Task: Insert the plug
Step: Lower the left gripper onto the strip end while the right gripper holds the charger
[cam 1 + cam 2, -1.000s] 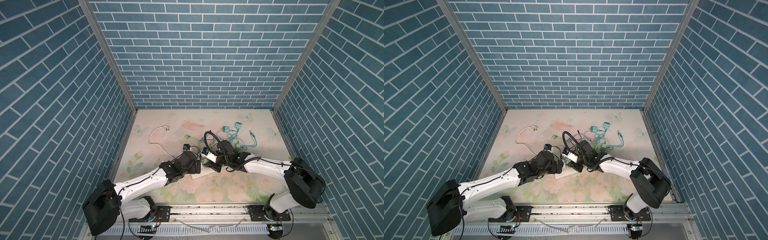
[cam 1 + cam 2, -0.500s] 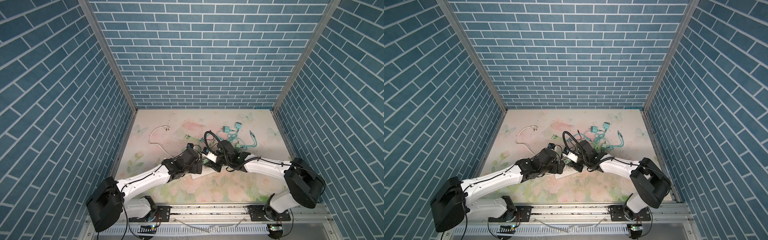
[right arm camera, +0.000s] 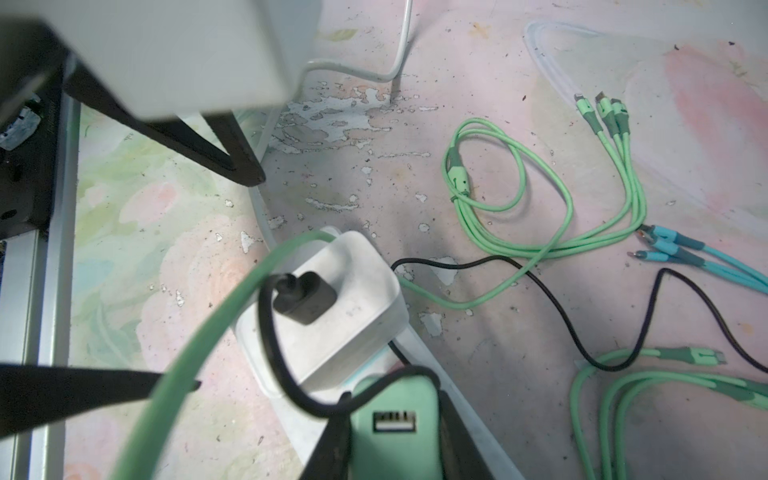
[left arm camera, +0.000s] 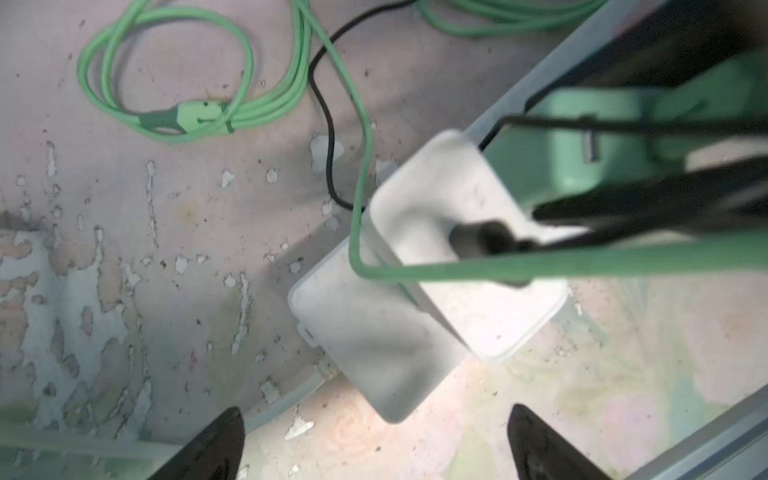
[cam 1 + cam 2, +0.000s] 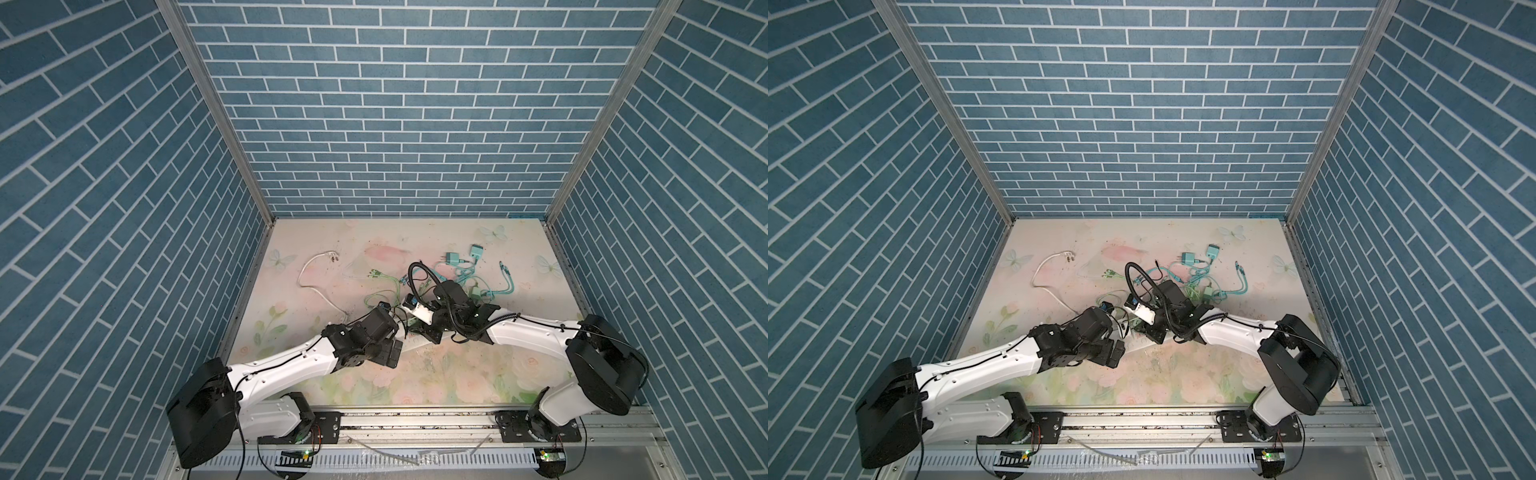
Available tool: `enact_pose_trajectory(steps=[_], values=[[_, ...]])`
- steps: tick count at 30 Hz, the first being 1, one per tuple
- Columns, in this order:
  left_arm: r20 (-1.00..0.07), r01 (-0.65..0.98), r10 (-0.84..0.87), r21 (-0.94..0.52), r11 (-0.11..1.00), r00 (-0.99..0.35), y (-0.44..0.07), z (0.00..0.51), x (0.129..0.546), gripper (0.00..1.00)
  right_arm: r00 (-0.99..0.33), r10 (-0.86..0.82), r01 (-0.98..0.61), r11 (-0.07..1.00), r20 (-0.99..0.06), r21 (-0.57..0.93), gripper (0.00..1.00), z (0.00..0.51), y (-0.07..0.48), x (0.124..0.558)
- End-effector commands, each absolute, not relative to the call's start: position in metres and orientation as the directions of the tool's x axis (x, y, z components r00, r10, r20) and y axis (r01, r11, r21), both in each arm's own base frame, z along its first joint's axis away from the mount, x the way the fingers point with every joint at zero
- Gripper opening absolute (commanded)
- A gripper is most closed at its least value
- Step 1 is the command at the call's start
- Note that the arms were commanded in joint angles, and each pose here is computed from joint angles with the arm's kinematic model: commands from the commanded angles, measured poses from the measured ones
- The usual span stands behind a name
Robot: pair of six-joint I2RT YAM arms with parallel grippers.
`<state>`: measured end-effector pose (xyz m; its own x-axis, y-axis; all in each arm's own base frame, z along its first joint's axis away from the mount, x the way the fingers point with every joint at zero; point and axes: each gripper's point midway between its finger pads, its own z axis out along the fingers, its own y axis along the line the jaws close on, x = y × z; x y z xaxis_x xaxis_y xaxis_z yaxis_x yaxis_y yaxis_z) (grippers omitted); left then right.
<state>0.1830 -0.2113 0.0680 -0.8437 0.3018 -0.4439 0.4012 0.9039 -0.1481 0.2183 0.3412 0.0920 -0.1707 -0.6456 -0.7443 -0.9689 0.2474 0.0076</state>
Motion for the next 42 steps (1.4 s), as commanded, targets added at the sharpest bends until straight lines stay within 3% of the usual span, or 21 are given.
enact_pose_trajectory(steps=[1, 17, 24, 33, 42], values=[[-0.411, 0.422, 0.355, -0.081, 0.903, -0.840, -0.197, 0.058, 0.176, 1.00, -0.167, -0.647, -0.969, 0.246, -0.744, 0.003, 0.00, 0.087, 0.343, 0.221], [-0.276, 0.397, 0.385, 0.012, 0.918, -0.881, -0.192, 0.011, 0.177, 1.00, -0.175, -0.638, -0.965, 0.261, -0.750, 0.003, 0.00, 0.089, 0.339, 0.224], [-0.209, 0.263, 0.286, 0.131, 0.956, -0.935, -0.158, -0.001, 0.186, 1.00, -0.176, -0.637, -0.964, 0.265, -0.750, 0.002, 0.00, 0.089, 0.338, 0.225], [-0.238, 0.177, 0.214, 0.165, 0.970, -0.947, -0.142, 0.008, 0.205, 1.00, -0.155, -0.627, -0.964, 0.267, -0.763, -0.023, 0.00, 0.090, 0.340, 0.236], [-0.195, 0.136, 0.175, 0.196, 0.971, -0.965, -0.131, 0.002, 0.223, 1.00, -0.102, -0.608, -0.972, 0.230, -0.788, -0.052, 0.00, 0.102, 0.363, 0.261]])
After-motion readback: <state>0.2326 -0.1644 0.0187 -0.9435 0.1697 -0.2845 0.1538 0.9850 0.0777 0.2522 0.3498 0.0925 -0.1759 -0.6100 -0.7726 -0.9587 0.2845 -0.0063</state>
